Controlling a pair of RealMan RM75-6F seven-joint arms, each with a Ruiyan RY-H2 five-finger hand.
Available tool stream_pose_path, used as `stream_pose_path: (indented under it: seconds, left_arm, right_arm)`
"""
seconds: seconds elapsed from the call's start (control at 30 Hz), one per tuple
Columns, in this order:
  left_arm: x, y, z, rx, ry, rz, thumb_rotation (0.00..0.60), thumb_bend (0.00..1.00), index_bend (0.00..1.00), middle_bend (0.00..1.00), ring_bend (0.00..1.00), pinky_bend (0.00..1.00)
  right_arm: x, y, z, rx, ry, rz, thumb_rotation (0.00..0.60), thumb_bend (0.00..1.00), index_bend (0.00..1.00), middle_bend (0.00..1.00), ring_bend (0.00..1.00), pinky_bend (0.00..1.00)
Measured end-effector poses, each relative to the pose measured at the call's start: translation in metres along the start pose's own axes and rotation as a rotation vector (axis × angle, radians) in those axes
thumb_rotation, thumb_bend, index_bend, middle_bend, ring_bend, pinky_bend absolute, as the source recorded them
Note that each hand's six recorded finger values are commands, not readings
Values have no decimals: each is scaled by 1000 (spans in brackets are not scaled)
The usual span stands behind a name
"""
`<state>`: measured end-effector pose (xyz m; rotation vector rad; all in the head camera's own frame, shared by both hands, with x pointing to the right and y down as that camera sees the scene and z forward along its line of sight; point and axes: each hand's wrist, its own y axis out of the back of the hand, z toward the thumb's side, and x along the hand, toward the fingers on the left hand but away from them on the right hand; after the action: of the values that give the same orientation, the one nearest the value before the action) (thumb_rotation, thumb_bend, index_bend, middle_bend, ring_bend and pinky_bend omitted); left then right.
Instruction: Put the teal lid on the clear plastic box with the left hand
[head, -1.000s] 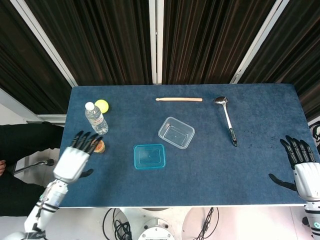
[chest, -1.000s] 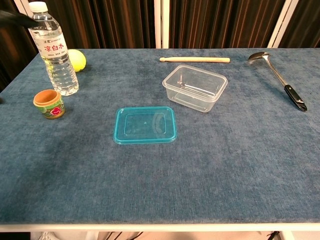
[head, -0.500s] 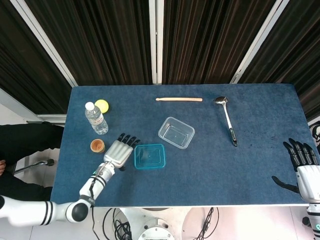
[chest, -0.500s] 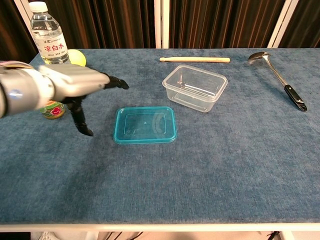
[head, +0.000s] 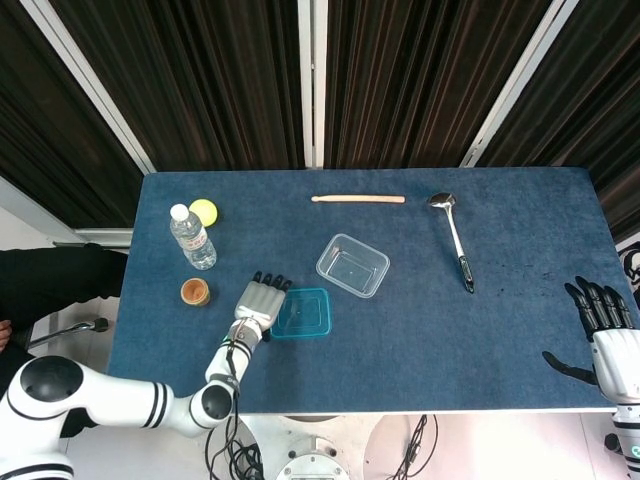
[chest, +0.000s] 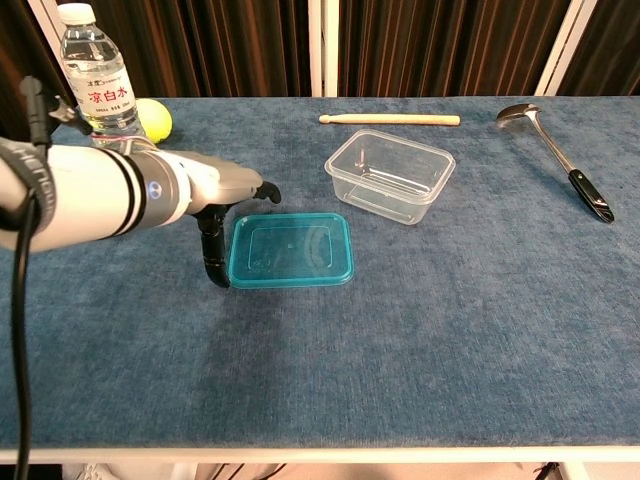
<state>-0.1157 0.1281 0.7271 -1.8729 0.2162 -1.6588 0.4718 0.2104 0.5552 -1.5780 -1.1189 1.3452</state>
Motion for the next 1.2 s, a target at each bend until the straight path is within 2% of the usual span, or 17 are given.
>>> stream_pose_path:
  seconds: [0.27, 0.57, 0.8, 0.97, 1.2]
  left_arm:
    - [7, 3, 10, -23, 9, -48, 600, 0, 44, 11, 0, 2]
    - [3, 1, 29, -6, -44, -81, 600, 0, 45, 11, 0, 2]
    - [-6, 3, 47, 19, -102, -64, 600, 0, 43, 11, 0, 2]
    - [-10, 3, 64, 30, -140, -52, 600, 0, 5, 0, 0, 3]
    - [-4, 1, 75, 87, -135, -6, 600, 0, 3, 0, 0, 5]
  right_arm:
    - [2, 1, -3, -5, -7, -1, 600, 42, 0, 0, 0, 0]
    - [5, 0, -9, -11, -20, -3, 600, 42, 0, 0, 0, 0]
    - [7, 0, -10, -13, -26, -4, 600, 42, 0, 0, 0, 0]
    - [9, 1, -11, -16, -30, -5, 600, 42, 0, 0, 0, 0]
    - [12, 2, -13, -16, -40, -8, 600, 42, 0, 0, 0, 0]
